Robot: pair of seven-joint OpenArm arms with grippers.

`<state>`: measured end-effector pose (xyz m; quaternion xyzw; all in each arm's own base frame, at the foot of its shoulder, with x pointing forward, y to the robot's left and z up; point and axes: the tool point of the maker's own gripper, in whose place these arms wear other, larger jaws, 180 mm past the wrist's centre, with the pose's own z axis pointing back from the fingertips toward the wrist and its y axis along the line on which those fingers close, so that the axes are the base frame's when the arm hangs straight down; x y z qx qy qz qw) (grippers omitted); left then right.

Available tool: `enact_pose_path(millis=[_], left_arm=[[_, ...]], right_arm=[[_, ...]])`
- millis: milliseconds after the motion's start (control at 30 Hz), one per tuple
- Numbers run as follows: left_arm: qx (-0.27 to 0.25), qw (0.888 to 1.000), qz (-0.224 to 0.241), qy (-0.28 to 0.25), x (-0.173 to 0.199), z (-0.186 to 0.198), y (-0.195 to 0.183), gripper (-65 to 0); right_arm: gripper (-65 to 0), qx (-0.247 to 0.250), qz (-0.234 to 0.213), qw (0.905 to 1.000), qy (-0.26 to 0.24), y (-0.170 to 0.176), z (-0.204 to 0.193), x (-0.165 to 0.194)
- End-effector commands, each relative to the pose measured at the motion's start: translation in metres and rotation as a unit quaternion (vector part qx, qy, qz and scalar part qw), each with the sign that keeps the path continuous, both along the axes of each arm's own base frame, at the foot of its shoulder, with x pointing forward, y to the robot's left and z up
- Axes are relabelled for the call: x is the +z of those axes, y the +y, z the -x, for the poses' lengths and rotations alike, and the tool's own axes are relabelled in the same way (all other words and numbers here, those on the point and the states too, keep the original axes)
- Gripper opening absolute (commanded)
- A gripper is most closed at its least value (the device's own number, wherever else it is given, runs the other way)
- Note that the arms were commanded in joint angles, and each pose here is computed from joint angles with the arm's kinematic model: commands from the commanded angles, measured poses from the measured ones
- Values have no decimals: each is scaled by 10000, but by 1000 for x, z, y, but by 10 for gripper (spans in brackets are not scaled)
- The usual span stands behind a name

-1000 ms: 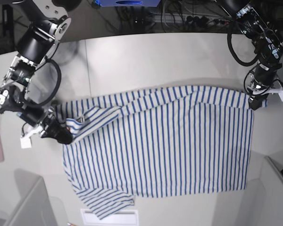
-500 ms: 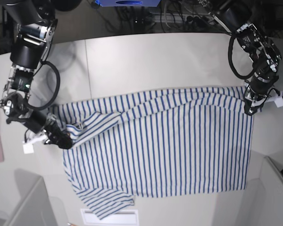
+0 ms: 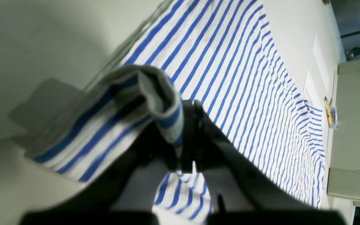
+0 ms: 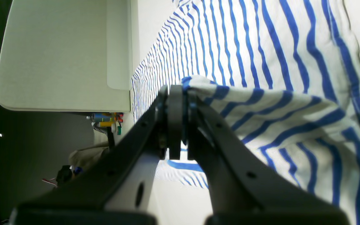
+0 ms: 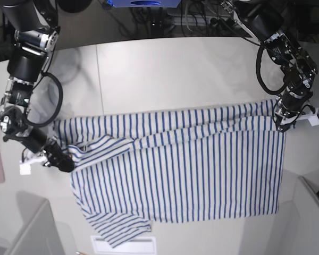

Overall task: Fold the T-shirt properly
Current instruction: 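Fold the sleeve near the right gripper inward across the shirt body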

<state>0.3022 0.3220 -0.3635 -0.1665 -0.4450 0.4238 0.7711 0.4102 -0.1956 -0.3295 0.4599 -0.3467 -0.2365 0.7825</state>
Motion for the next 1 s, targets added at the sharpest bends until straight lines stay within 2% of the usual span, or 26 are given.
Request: enact_pose_path(millis=[0, 167, 267, 367, 567, 967], left_arm=[[88, 9996, -116, -241, 16, -5, 10, -650], [73, 9994, -154, -293, 23, -14, 16, -650], [-187, 9996, -174, -149, 15, -22, 8, -650], [-328, 9992, -210, -22, 9, -25, 7, -650], [-444, 9986, -277, -105, 18, -40, 7, -650], [-1075, 9925, -587, 35, 24, -79, -3, -650]], right_arm=[[-650, -68, -26, 9993, -362, -6, -12, 24], [-650, -164, -95, 9991, -378, -11, -11, 25], [-650, -141, -95, 9992, -361, -9, -11, 24], [-650, -105, -173, 9992, -354, -1, -12, 22], [-650, 12, -63, 9991, -417, 14, -19, 24], [-650, -305, -202, 9991, -215, 6, -30, 8]])
